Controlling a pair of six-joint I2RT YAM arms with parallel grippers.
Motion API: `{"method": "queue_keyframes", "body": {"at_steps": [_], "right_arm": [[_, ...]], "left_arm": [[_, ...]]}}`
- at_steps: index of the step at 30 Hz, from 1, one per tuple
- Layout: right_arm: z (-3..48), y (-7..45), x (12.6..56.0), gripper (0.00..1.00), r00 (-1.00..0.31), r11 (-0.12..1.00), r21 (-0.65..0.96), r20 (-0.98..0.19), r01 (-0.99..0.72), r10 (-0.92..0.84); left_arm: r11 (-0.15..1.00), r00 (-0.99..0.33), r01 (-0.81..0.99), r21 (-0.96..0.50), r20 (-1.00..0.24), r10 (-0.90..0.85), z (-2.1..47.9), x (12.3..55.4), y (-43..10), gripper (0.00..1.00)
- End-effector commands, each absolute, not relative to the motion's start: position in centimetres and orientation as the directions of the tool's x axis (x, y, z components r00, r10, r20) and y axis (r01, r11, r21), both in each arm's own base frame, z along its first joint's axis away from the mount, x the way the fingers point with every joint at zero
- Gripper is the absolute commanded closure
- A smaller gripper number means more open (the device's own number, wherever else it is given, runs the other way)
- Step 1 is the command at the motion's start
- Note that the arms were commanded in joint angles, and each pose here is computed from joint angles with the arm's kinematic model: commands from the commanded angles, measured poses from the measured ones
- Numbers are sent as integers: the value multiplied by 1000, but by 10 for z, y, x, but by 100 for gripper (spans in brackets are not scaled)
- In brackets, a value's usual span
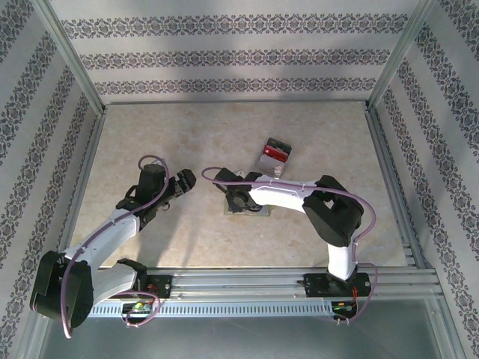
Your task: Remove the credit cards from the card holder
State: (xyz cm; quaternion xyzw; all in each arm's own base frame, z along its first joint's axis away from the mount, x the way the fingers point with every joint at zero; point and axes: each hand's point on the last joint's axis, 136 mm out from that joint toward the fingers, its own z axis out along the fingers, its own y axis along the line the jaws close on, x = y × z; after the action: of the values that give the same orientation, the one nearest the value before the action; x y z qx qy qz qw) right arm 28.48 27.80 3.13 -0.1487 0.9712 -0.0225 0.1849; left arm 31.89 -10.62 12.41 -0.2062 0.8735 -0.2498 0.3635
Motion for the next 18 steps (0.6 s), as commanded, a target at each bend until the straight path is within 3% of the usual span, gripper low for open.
{"method": "queue_keyframes", "body": {"at_steps": [1, 10, 18], "right_arm": [[46, 254, 292, 51, -874, 957, -166, -393, -239, -286], [47, 227, 285, 50, -890, 970, -167, -394, -176, -230], [45, 204, 270, 50, -907, 983, -135, -387, -123, -166]], "left_arm": [[817, -657, -83, -571, -585, -476, 142, 326, -122, 10], [867, -709, 45, -496, -628, -322, 142, 325, -165, 22], [852, -779, 138, -505, -586, -222, 124, 318, -211, 43]]}}
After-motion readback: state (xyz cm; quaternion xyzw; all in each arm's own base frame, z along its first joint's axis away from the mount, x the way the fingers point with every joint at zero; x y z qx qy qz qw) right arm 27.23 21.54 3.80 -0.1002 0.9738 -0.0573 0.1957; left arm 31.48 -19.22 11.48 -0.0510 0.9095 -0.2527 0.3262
